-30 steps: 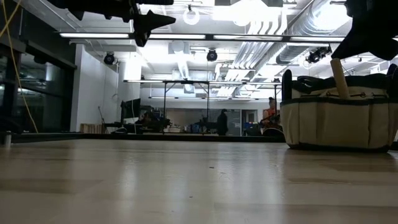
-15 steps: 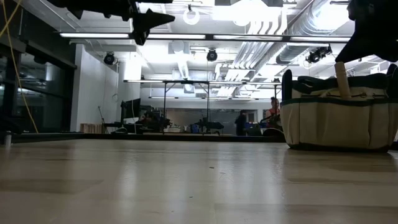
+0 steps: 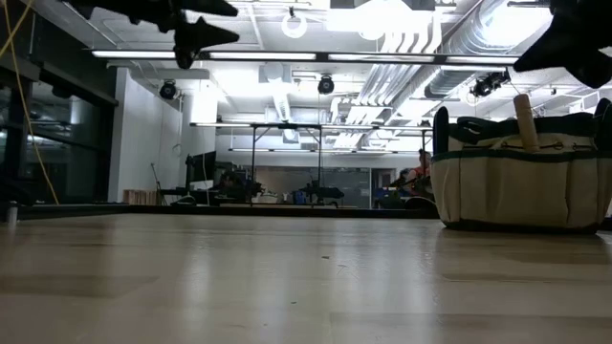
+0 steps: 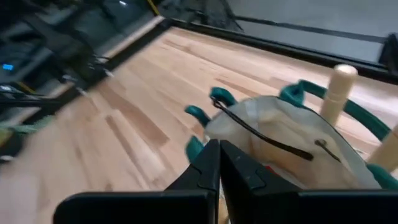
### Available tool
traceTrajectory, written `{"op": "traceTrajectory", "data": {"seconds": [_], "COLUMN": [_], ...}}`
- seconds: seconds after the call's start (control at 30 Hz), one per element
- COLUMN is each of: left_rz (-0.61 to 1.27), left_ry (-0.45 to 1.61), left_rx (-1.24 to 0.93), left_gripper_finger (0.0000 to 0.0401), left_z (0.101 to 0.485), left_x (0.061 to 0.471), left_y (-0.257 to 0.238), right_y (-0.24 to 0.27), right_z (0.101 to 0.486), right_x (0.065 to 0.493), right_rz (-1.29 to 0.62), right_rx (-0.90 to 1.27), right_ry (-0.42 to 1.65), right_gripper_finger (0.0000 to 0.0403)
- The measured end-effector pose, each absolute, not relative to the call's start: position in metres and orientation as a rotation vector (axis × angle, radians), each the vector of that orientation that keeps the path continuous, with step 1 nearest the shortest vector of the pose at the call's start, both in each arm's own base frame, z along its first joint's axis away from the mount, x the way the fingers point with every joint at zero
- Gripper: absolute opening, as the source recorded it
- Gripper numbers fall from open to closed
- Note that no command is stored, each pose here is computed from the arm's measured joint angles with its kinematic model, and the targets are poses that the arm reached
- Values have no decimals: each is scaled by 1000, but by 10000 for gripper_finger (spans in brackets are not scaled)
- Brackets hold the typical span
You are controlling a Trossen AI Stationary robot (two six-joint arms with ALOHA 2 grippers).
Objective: Pick & Place Garden tools in Gardening bag
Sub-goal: Return to Home Position
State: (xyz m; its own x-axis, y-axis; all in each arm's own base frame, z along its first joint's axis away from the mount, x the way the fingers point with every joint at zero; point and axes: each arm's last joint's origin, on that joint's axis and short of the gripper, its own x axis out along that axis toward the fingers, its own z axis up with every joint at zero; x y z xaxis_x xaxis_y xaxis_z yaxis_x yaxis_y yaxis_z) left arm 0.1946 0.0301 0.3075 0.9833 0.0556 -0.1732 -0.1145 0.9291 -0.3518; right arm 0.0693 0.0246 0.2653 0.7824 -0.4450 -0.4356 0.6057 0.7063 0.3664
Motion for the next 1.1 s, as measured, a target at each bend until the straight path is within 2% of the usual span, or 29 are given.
{"op": "traceTrajectory", "data": {"seconds": [0.3,0.6,1.1], "left_rz": [152,246,287], "left_ry": [43,-56,-27], "left_rx": [-488,-535,-537], "left_gripper_finger": [187,187,187], "left_z": [267,246,234], "left_x": [158,130,127], "left_y": [26,25,25], "right_y": [24,31,56], "right_z": [254,237,219], "right_x": [56,57,74], "right_rz": [-468,-416,-196], "right_rx": [585,638,731], "right_ry": [144,34,-65], "right_gripper_finger": [2,2,2]}}
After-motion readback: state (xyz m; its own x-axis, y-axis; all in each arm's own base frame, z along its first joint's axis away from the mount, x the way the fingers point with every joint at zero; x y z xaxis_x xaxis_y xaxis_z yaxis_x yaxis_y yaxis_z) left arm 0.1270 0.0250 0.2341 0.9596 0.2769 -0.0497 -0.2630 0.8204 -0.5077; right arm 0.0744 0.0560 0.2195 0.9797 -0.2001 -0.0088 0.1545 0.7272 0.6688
